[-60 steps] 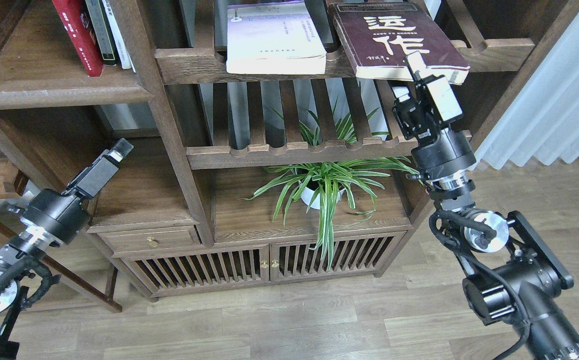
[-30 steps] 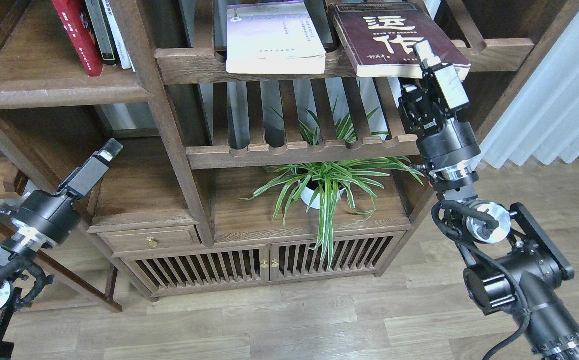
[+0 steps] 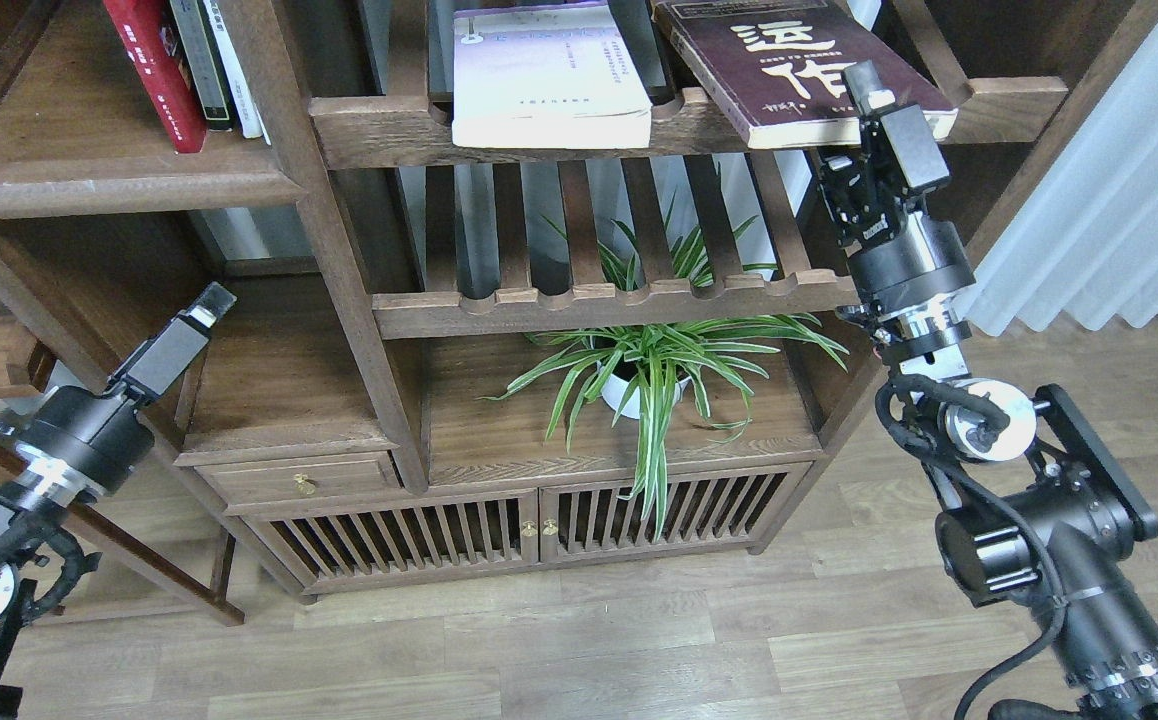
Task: Organize books on shelf
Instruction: 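Reach the right gripper up to the maroon book on the top shelf, then pull the maroon book off the top shelf and lower it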
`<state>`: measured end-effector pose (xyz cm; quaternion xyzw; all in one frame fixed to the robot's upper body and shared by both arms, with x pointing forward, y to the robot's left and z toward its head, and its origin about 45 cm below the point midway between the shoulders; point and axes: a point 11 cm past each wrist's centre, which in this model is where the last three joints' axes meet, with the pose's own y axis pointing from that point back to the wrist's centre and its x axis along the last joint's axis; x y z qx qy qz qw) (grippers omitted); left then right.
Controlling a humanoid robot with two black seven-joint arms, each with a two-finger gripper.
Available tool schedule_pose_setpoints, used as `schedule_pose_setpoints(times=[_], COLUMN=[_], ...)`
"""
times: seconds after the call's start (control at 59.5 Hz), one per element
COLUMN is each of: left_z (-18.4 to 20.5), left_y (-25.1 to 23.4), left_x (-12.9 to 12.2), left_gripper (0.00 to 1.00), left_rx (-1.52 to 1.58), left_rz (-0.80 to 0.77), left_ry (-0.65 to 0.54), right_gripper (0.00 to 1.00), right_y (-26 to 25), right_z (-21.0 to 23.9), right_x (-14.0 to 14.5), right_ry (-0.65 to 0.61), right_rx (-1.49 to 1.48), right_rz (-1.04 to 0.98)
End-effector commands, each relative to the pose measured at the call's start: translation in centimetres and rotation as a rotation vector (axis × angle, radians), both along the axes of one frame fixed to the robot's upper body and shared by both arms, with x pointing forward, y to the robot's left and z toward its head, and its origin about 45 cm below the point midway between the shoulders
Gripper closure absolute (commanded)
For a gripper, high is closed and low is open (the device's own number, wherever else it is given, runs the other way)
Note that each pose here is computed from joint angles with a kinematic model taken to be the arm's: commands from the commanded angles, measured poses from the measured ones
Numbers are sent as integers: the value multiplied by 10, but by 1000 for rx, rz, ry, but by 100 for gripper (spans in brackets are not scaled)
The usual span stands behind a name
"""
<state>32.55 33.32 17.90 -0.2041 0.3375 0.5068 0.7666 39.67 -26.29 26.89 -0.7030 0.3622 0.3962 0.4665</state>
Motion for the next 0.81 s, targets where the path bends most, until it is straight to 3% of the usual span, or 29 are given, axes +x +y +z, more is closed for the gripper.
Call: schedule_pose_setpoints(times=[0.0,0.353,0.37,0.437,0.554,0.79], left_z=[-2,-5,-5,-5,-5,-12], left_y=[1,2,2,2,2,5], left_x=[-1,-1,-1,-1,-1,-5], left_gripper=[0,0,0,0,0,0], left_rx=[-2,-4,-5,-5,-4,-6], left_rz=[4,10,9,9,10,19], left_ry=[5,12,15,15,14,32], right_gripper=[24,48,62,82,95,98], right_y=[-1,2,2,2,3,9], right_z=[-1,1,0,-2,-7,-31], right_x=[1,4,3,3,3,-13], right_ry=[12,11,14,17,33,81], right_rx=[-4,4,7,13,13,-22], right_rz=[-3,0,-1,-4,-4,65])
